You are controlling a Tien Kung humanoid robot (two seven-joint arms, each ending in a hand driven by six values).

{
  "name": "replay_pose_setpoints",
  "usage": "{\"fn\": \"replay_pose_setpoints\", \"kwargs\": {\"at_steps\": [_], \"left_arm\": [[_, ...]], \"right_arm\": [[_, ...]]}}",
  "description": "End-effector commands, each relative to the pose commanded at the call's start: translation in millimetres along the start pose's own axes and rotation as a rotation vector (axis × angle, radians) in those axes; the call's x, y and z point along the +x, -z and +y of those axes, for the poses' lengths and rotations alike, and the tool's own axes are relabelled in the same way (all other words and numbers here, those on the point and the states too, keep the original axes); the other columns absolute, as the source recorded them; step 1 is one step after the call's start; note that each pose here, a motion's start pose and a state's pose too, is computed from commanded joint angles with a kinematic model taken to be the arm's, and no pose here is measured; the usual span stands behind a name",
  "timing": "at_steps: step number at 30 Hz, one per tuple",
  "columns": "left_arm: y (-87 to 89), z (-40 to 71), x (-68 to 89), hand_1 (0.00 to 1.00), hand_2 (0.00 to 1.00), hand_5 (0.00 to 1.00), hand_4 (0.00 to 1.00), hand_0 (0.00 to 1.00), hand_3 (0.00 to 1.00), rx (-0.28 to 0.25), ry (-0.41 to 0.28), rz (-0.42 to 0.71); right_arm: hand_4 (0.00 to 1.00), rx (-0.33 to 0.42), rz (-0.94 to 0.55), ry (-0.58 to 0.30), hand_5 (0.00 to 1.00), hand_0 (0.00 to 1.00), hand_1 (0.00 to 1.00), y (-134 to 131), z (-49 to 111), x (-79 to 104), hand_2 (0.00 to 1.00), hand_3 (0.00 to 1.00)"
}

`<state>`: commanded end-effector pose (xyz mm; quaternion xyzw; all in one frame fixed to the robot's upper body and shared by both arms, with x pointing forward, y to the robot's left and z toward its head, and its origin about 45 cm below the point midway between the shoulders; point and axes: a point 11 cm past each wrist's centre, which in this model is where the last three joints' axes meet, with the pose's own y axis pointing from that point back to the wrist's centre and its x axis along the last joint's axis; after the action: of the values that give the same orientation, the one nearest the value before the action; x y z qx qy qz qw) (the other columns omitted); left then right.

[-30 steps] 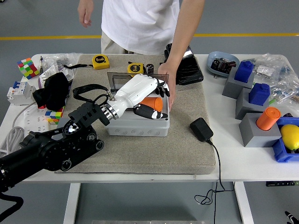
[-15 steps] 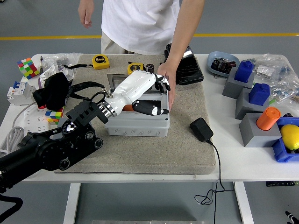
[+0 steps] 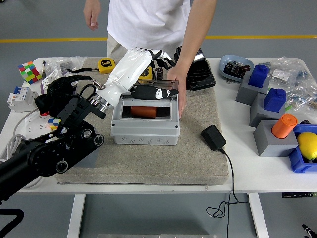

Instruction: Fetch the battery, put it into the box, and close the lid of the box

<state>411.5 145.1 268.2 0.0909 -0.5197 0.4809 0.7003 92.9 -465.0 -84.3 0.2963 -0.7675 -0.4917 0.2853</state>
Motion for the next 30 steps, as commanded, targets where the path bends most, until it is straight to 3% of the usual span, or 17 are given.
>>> {"fn": "replay_pose_setpoints", "kwargs": {"at_steps": [6, 7, 9, 11, 12, 18, 19, 30], "left_arm": [[24.7, 7.4, -10.3, 0.807, 0.768, 0.910, 0.998, 0.778, 0.790, 0.136, 0.095, 0.007], [28.2, 9.8, -13.5, 0.830, 0.799, 0.996, 0.998, 0.808, 0.813, 0.157, 0.115, 0.008], [32.1, 13.7, -18.0, 0.830, 0.799, 0.996, 0.998, 0.808, 0.813, 0.181, 0.142, 0.007], [33.6, 17.1, -20.8, 0.830, 0.799, 0.996, 0.998, 0.808, 0.813, 0.194, 0.159, 0.012], [33.7, 19.1, -21.9, 0.765, 0.747, 0.998, 0.998, 0.706, 0.765, 0.196, 0.165, 0.013], [31.8, 31.0, -24.1, 0.765, 0.747, 0.998, 0.998, 0.706, 0.765, 0.204, 0.186, 0.033], [31.6, 34.5, -25.2, 0.724, 0.721, 0.992, 0.998, 0.642, 0.744, 0.206, 0.194, 0.035], [32.0, 68.2, -28.4, 0.701, 0.705, 0.984, 0.998, 0.611, 0.733, 0.233, 0.240, 0.054]], "right_arm": [[0.979, -0.002, 0.001, -0.001, 0.405, 0.645, 0.660, -0.3, 0.0, 0.8, 0.660, 0.541], [0.980, -0.002, 0.001, -0.001, 0.405, 0.646, 0.660, -0.3, 0.0, 0.8, 0.660, 0.541], [0.980, -0.001, 0.001, -0.001, 0.405, 0.646, 0.660, -0.2, 0.0, 0.7, 0.660, 0.541], [0.980, -0.001, 0.000, -0.002, 0.405, 0.646, 0.660, -0.2, 0.1, 0.9, 0.660, 0.541], [0.981, -0.001, 0.001, -0.002, 0.406, 0.647, 0.660, -0.3, 0.1, 1.1, 0.660, 0.541], [0.981, 0.000, 0.000, -0.003, 0.406, 0.647, 0.660, 0.2, 0.1, 2.1, 0.660, 0.541], [0.981, 0.000, -0.001, -0.003, 0.407, 0.646, 0.660, 0.3, 0.1, 2.2, 0.660, 0.541], [0.981, 0.003, -0.005, -0.003, 0.407, 0.646, 0.660, 1.1, 0.2, 3.3, 0.660, 0.541]]}}
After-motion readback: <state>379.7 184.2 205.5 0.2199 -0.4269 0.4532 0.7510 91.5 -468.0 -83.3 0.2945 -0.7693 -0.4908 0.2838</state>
